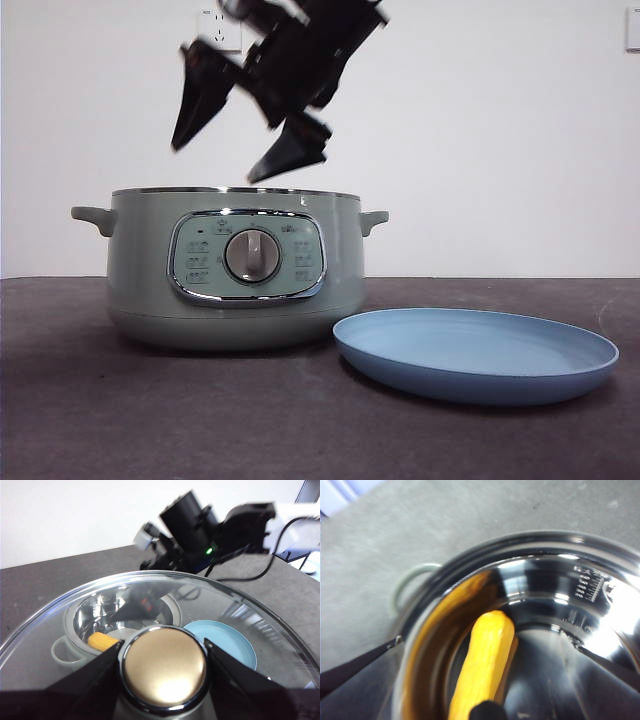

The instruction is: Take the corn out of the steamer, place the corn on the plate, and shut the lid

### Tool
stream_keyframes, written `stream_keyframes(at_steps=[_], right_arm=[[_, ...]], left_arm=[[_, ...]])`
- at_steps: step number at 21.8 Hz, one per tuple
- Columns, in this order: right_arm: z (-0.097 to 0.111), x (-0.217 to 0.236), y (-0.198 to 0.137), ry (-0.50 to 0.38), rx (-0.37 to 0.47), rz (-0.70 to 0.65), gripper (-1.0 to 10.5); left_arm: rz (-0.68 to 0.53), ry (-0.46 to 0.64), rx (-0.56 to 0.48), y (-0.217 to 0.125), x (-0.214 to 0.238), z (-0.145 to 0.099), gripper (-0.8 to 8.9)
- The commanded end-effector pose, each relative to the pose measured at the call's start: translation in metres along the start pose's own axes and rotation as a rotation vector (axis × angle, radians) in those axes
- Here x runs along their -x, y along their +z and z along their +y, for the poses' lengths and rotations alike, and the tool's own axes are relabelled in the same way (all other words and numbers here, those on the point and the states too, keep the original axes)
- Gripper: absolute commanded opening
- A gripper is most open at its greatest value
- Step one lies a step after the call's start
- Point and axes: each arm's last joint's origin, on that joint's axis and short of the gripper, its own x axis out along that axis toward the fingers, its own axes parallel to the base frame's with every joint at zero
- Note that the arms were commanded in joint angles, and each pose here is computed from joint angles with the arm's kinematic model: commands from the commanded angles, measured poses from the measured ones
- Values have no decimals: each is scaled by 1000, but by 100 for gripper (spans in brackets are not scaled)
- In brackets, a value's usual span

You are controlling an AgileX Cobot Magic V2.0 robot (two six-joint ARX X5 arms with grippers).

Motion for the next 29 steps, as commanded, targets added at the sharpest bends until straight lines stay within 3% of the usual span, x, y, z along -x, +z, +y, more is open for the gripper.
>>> stream_keyframes(at_steps=[1,22,26,29], right_arm=[[-2,-24,-9,4,7,13,593],[-16,-93,-58,-29,-29,151,521],[-6,-98,-58,-12,-5,147,-15],[-5,-95,-55,-22,-13,133,-12]], left_arm=[[-62,-7,-4,5,5,-1,-8],[-23,-7,-19,1,4,-1,-8],[-21,-7,-24,1,4,-1,-8],[-17,-7,-23,0,4,-1,-8]])
